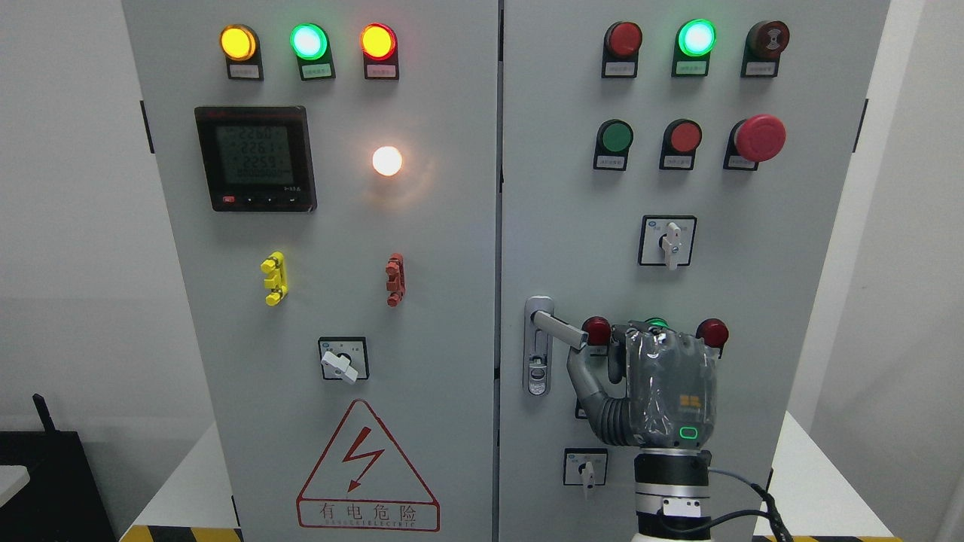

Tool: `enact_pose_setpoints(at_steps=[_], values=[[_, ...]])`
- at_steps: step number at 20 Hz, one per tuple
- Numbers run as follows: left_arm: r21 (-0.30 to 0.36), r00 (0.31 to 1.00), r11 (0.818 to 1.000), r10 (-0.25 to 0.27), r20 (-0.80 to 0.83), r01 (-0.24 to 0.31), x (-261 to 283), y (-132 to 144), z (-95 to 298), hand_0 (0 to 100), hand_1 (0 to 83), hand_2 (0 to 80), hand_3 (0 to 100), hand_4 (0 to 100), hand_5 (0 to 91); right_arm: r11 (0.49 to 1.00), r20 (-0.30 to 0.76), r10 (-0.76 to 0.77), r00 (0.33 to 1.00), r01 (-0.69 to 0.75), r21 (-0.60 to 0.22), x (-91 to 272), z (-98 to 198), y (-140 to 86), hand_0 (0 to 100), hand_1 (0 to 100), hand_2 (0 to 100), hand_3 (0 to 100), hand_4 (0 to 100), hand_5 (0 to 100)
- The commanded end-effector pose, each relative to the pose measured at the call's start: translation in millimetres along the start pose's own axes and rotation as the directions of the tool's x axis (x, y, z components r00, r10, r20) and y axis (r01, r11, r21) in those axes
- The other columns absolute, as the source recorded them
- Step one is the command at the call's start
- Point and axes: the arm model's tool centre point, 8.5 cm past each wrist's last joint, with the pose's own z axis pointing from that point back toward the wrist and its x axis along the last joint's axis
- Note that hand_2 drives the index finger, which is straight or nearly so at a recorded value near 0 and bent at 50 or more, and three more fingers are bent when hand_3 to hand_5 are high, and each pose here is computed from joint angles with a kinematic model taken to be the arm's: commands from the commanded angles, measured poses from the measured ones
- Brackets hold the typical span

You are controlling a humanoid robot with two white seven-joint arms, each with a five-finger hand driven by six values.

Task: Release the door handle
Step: 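Turn the handle with the right hand until it lies horizontal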

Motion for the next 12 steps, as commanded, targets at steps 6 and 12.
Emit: enact_pose_setpoints(at_steps=[6,12], values=[[-0.004,1.0,1.0,-0.014,0.015,0.014,5,-1,-1,12,38.9,0.0,0,0,0.0,1.0,0.002,0.0,1.0,0.0,-0.012,0,-6,-3,51,51,100,100,100,96],[-0.004,1.0,1.0,-0.013,0.015,0.013,5,-1,-1,12,38.9,0.0,0,0,0.0,1.0,-0.008,0.0,1.0,0.0,0.01,-2,4,3,51,51,100,100,100,96]])
